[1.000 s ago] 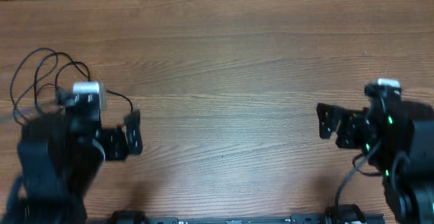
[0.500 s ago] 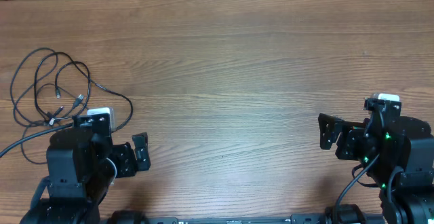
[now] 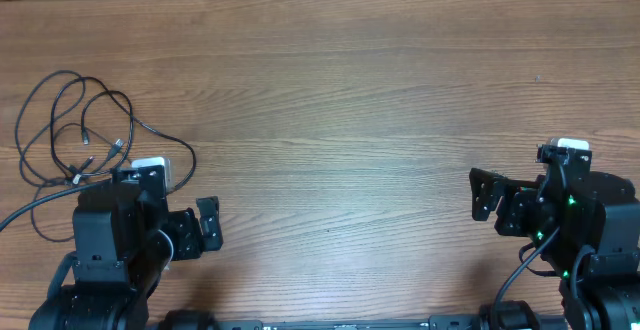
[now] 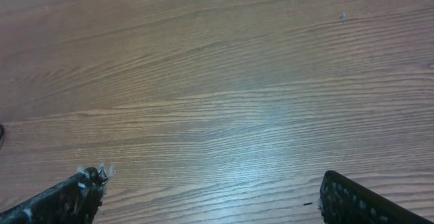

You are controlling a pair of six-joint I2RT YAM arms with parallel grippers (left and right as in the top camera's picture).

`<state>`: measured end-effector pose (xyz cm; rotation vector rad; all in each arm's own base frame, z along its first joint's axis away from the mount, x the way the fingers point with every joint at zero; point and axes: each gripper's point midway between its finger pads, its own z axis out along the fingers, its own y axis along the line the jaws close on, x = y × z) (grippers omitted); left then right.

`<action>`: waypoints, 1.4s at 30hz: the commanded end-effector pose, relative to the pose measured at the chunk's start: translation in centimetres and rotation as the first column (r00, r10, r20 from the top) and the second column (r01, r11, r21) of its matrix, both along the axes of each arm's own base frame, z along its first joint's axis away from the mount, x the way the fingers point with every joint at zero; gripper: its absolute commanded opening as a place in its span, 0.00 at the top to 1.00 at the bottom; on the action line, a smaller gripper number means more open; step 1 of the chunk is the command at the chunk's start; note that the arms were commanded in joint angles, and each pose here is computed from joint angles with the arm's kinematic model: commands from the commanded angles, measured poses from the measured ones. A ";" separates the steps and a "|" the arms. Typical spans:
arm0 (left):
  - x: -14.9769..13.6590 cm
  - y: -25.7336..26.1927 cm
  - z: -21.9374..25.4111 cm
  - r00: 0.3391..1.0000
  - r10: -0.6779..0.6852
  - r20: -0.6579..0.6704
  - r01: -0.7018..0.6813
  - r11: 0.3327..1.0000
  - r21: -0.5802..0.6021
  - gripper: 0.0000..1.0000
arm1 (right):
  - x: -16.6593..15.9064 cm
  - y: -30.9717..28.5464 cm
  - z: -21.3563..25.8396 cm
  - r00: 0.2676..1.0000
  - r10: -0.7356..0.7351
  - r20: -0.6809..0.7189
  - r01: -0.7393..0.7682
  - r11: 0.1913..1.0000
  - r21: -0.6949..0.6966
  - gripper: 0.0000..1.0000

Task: Untangle cables

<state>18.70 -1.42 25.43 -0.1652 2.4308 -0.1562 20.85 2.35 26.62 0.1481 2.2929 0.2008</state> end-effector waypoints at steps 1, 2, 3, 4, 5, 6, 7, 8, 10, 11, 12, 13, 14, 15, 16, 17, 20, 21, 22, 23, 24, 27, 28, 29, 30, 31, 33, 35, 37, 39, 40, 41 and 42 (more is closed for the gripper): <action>0.0 0.0 -0.2 1.000 0.012 -0.008 -0.012 1.000 -0.011 0.00 | 0.1 -0.9 0.0 0.999 -0.032 0.010 0.033 0.999 -0.036 0.00; 0.0 0.0 -0.2 1.000 0.012 -0.008 -0.012 1.000 -0.011 0.00 | 0.0 -0.9 -0.1 0.999 -0.034 0.009 0.034 0.999 -0.037 0.00; 0.0 0.0 -0.2 1.000 0.013 -0.008 -0.013 1.000 -0.011 0.00 | 0.0 -0.8 -0.1 0.999 -0.032 0.009 0.032 0.999 -0.035 0.00; 0.0 0.0 -0.2 1.000 0.013 -0.008 -0.013 1.000 -0.011 0.00 | 0.1 -0.8 0.0 0.999 -0.031 0.011 0.032 0.999 -0.035 0.00; 0.0 0.0 -0.2 1.000 0.012 -0.008 -0.012 1.000 -0.011 0.00 | 0.2 -0.8 0.1 0.999 -0.031 0.018 0.032 0.999 -0.035 0.00; 0.0 0.0 -0.2 1.000 0.012 -0.008 -0.012 1.000 -0.011 0.00 | 0.4 -0.8 0.3 0.999 -0.031 0.029 0.032 0.999 -0.033 0.00; 0.0 0.0 -0.2 1.000 0.012 -0.008 -0.012 1.000 -0.011 0.00 | 0.6 -0.8 0.6 0.999 -0.031 0.045 0.033 0.999 -0.031 0.00; 0.0 0.0 -0.2 1.000 0.012 -0.008 -0.012 1.000 -0.011 0.00 | 0.9 -0.8 0.9 0.998 -0.031 0.058 0.033 0.999 -0.030 0.00; 0.0 0.0 -0.2 1.000 0.012 -0.008 -0.012 1.000 -0.011 0.00 | 1.3 -0.7 1.4 0.995 -0.029 0.098 0.032 0.999 -0.029 0.00; 0.0 0.0 -0.2 1.000 0.012 -0.008 -0.012 1.000 -0.011 0.00 | 1.6 -0.8 1.6 0.993 -0.032 0.114 0.035 0.999 -0.029 0.00; 0.0 0.0 -0.2 1.000 0.013 -0.008 -0.013 1.000 -0.011 0.00 | 1.8 -0.8 1.7 0.992 -0.035 0.123 0.039 0.999 -0.031 0.00; 0.0 0.0 -0.2 1.000 0.013 -0.008 -0.013 1.000 -0.011 0.00 | 2.0 -0.9 1.8 0.990 -0.038 0.134 0.043 0.999 -0.033 0.00; 0.0 0.0 -0.2 1.000 0.012 -0.008 -0.012 1.000 -0.011 0.00 | 2.3 -1.0 2.0 0.987 -0.042 0.154 0.048 0.998 -0.037 0.00; 0.0 0.0 -0.2 1.000 0.012 -0.008 -0.012 1.000 -0.011 0.00 | 2.5 -1.0 2.2 0.984 -0.033 0.176 0.042 0.998 -0.046 0.00; 0.0 0.0 -0.2 1.000 0.012 -0.008 -0.012 1.000 -0.011 0.00 | 2.7 -1.0 2.3 0.979 -0.029 0.200 0.039 0.998 -0.051 0.00; 0.0 0.0 -0.2 1.000 0.012 -0.008 -0.012 1.000 -0.011 0.00 | 2.9 -1.0 2.4 0.973 -0.029 0.229 0.041 0.998 -0.047 0.00; 0.0 0.0 -0.2 1.000 0.013 -0.008 -0.013 1.000 -0.011 0.00 | 3.3 -0.9 2.8 0.947 -0.032 0.321 0.045 0.998 -0.033 0.00; 0.0 0.0 -0.2 1.000 0.013 -0.008 -0.013 1.000 -0.011 0.00 | 3.4 -0.9 2.9 0.935 -0.032 0.354 0.045 0.999 -0.029 0.00; 0.0 0.0 -0.2 1.000 0.013 -0.008 -0.013 1.000 -0.011 0.00 | 3.5 -0.8 3.1 0.921 -0.030 0.388 0.042 0.999 -0.023 0.00; 0.0 0.0 -0.2 1.000 0.013 -0.008 -0.013 1.000 -0.011 0.00 | 3.5 -0.8 3.3 0.906 -0.030 0.423 0.041 0.999 -0.017 0.00; 0.0 0.0 -0.2 1.000 0.013 -0.008 -0.013 1.000 -0.011 0.00 | 3.5 -0.6 3.6 0.886 -0.027 0.464 0.037 0.999 -0.012 0.00; 0.0 0.0 -0.2 1.000 0.012 -0.008 -0.012 1.000 -0.011 0.00 | 3.2 -0.2 4.3 0.824 -0.018 0.566 0.020 1.000 0.003 0.00; 0.0 0.0 -0.2 1.000 0.013 -0.008 -0.013 1.000 -0.011 0.00 | 3.0 -0.1 4.4 0.804 -0.016 0.595 0.014 1.000 0.008 0.00; 0.0 0.0 -0.2 1.000 0.012 -0.008 -0.012 1.000 -0.011 0.00 | 2.9 0.0 4.4 0.783 -0.014 0.622 0.008 1.000 0.012 0.00; 0.0 0.0 -0.2 1.000 0.013 -0.008 -0.013 1.000 -0.011 0.00 | 2.7 0.1 4.4 0.759 -0.014 0.651 0.003 1.000 0.017 0.00; 0.0 0.0 -0.2 1.000 0.012 -0.008 -0.012 1.000 -0.011 0.01 | 2.6 0.1 4.3 0.740 -0.014 0.672 0.000 1.000 0.021 0.00; 0.0 0.0 -0.2 1.000 0.013 -0.008 -0.013 1.000 -0.011 0.00 | 2.3 0.1 4.0 0.703 -0.018 0.711 -0.004 1.000 0.028 0.00; 0.0 0.0 -0.2 1.000 0.013 -0.008 -0.013 1.000 -0.012 0.01 | 2.1 0.1 3.5 0.670 -0.022 0.742 -0.005 0.999 0.034 0.00; 0.0 0.0 -0.2 1.000 0.013 -0.008 -0.013 1.000 -0.011 0.00 | 1.7 0.1 3.1 0.635 -0.027 0.772 -0.007 0.999 0.040 0.00; 0.0 0.0 -0.2 1.000 0.013 -0.008 -0.013 1.000 -0.011 0.00 | 1.4 0.0 2.7 0.599 -0.032 0.800 -0.009 0.999 0.046 0.00; 0.0 0.0 -0.2 1.000 0.013 -0.008 -0.013 1.000 -0.011 0.00 | 1.3 0.0 2.6 0.584 -0.034 0.811 -0.010 0.999 0.048 0.00; 0.0 0.0 -0.2 1.000 0.013 -0.008 -0.013 1.000 -0.012 0.01 | 1.2 0.0 2.4 0.566 -0.036 0.824 -0.011 0.999 0.051 0.00; 0.0 0.0 -0.2 1.000 0.013 -0.008 -0.013 1.000 -0.011 0.00 | 1.0 0.0 2.4 0.551 -0.038 0.834 -0.012 0.999 0.053 0.00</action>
